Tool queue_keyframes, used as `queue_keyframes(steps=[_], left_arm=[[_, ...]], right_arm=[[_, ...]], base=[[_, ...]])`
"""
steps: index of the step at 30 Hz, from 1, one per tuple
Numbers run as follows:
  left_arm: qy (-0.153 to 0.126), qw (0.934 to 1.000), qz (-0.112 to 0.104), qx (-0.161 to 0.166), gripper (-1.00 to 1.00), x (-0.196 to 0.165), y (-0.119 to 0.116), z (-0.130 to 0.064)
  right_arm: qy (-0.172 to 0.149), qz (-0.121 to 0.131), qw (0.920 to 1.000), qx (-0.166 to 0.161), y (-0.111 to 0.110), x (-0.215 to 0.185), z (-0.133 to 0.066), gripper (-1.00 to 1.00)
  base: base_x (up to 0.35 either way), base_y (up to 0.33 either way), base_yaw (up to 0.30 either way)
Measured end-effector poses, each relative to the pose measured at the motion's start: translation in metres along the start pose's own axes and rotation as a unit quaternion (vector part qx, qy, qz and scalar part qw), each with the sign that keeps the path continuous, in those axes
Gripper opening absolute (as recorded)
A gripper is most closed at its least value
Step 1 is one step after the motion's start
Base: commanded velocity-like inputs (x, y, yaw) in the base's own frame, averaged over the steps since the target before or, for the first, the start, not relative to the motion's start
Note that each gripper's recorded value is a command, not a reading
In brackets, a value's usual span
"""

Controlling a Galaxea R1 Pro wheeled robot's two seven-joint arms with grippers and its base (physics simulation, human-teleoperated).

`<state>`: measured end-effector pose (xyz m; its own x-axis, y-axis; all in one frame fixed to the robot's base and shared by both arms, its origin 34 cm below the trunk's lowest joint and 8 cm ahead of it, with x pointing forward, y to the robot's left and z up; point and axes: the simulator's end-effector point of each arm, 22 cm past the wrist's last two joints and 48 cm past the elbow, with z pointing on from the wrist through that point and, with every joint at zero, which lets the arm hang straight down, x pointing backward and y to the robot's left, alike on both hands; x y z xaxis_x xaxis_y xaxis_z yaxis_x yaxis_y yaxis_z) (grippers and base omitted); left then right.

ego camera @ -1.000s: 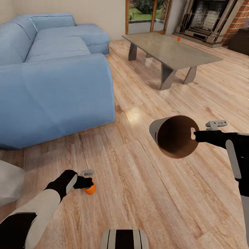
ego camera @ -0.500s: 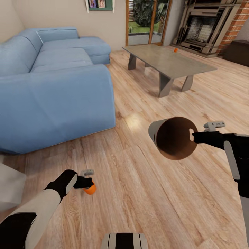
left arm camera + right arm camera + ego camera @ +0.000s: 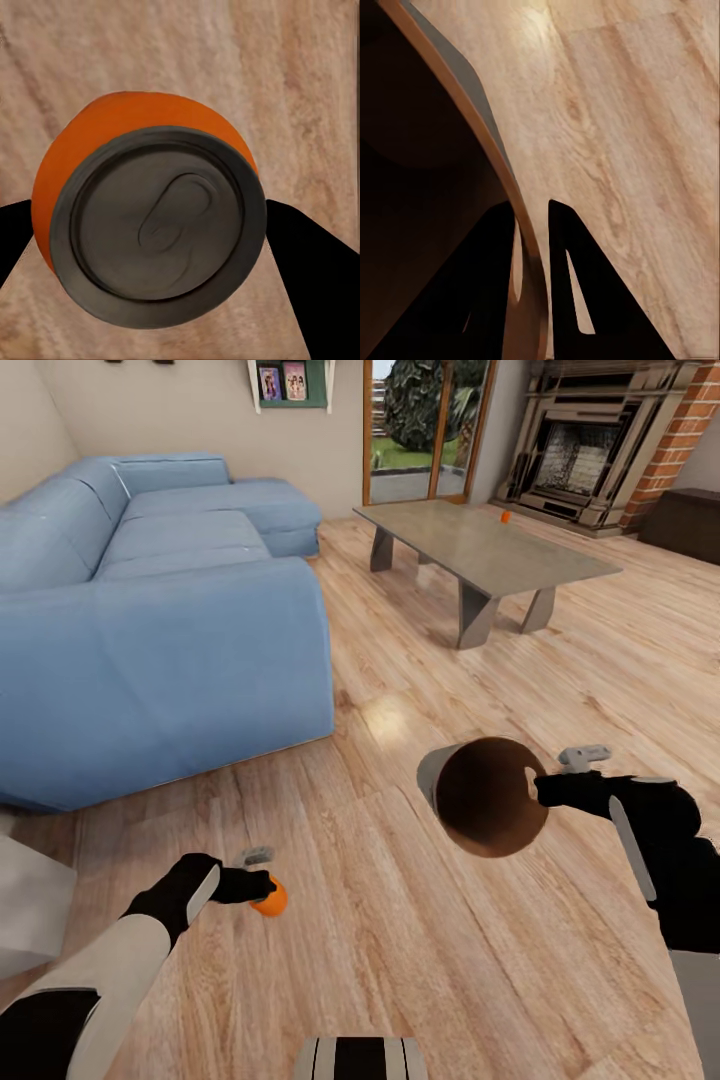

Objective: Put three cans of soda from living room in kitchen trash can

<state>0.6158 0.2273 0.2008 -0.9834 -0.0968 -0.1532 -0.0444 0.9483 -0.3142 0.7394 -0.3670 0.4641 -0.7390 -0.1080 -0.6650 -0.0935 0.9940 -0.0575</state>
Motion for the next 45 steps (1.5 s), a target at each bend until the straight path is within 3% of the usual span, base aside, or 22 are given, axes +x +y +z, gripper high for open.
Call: queue_keyframes(steps=[6,11,18,19,20,23,25,26,28,31,33,34,35,36,37,40,41,45], left_arm=[[-0.010,0.9999,0.004,0.001,-1.00,-0.009,-0.002,-0.003],[-0.011,0.9999,0.003,0.008,-1.00,-0.018,-0.012,-0.006],[-0.044,0.9985,0.014,0.029,-1.00,-0.056,-0.033,-0.020],[-0.067,0.9970,0.022,0.033,-1.00,-0.075,-0.039,-0.030],[-0.070,0.9967,0.025,0.032,-1.00,-0.077,-0.040,-0.031],[-0.076,0.9962,0.027,0.034,-1.00,-0.082,-0.042,-0.036],[-0.080,0.9958,0.029,0.034,-1.00,-0.085,-0.044,-0.041],[-0.082,0.9956,0.030,0.034,-1.00,-0.087,-0.045,-0.043],[-0.086,0.9952,0.031,0.035,-1.00,-0.089,-0.047,-0.048],[-0.095,0.9943,0.034,0.036,-1.00,-0.095,-0.050,-0.056],[-0.100,0.9937,0.036,0.036,-1.00,-0.099,-0.053,-0.062],[-0.103,0.9934,0.037,0.036,-1.00,-0.101,-0.054,-0.065],[-0.105,0.9931,0.038,0.037,-1.00,-0.102,-0.055,-0.067],[-0.107,0.9928,0.039,0.037,-1.00,-0.103,-0.056,-0.069],[-0.109,0.9926,0.040,0.037,-1.00,-0.105,-0.057,-0.072],[-0.115,0.9917,0.042,0.038,-1.00,-0.109,-0.060,-0.079],[-0.117,0.9914,0.043,0.038,-1.00,-0.110,-0.061,-0.081],[-0.125,0.9904,0.046,0.039,-1.00,-0.114,-0.064,-0.091]], right_arm=[[0.011,-0.037,0.9992,0.004,0.009,0.020,0.005,-1.00],[0.030,-0.049,0.9982,0.019,0.008,0.039,0.005,-1.00],[0.051,-0.051,0.9961,0.051,0.008,0.061,0.002,-1.00],[0.060,-0.042,0.9952,0.064,0.016,0.076,-0.001,-1.00],[0.085,-0.059,0.9929,0.057,0.030,0.103,0.001,-1.00],[0.193,0.019,0.9809,-0.017,0.058,0.196,0.028,-1.00],[0.241,0.086,0.9640,-0.071,0.084,0.239,0.031,-1.00],[0.251,0.100,0.9593,-0.081,0.090,0.247,0.030,-1.00],[0.232,0.070,0.9687,-0.055,0.075,0.230,0.028,-1.00],[0.154,0.023,0.9874,-0.026,0.062,0.162,0.014,-1.00],[0.079,0.023,0.9955,-0.047,0.076,0.102,-0.007,-1.00],[0.041,0.027,0.9964,-0.069,0.088,0.073,-0.021,-1.00],[0.026,0.038,0.9945,-0.094,0.101,0.060,-0.029,-1.00],[0.033,0.051,0.9917,-0.113,0.109,0.064,-0.029,-1.00],[0.042,0.046,0.9922,-0.108,0.109,0.070,-0.026,-1.00],[0.036,0.013,0.9985,-0.038,0.074,0.067,-0.028,-1.00],[0.036,0.008,0.9989,-0.031,0.071,0.066,-0.029,-1.00],[0.024,0.039,0.9951,-0.088,0.098,0.055,-0.039,-1.00]], base=[[0.000,0.000,0.000],[0.000,0.000,0.000],[0.000,0.000,0.000],[0.000,0.000,0.000],[0.000,0.000,0.000],[0.000,0.000,0.000],[0.000,0.000,0.000],[0.000,0.000,0.000],[0.000,0.000,0.000],[0.000,0.000,0.000],[0.000,0.000,0.000],[0.000,0.000,0.000],[0.000,0.000,0.000],[0.000,0.000,0.000],[0.000,0.000,0.000],[0.000,0.000,0.000],[0.000,0.000,0.000],[0.000,0.000,0.000]])
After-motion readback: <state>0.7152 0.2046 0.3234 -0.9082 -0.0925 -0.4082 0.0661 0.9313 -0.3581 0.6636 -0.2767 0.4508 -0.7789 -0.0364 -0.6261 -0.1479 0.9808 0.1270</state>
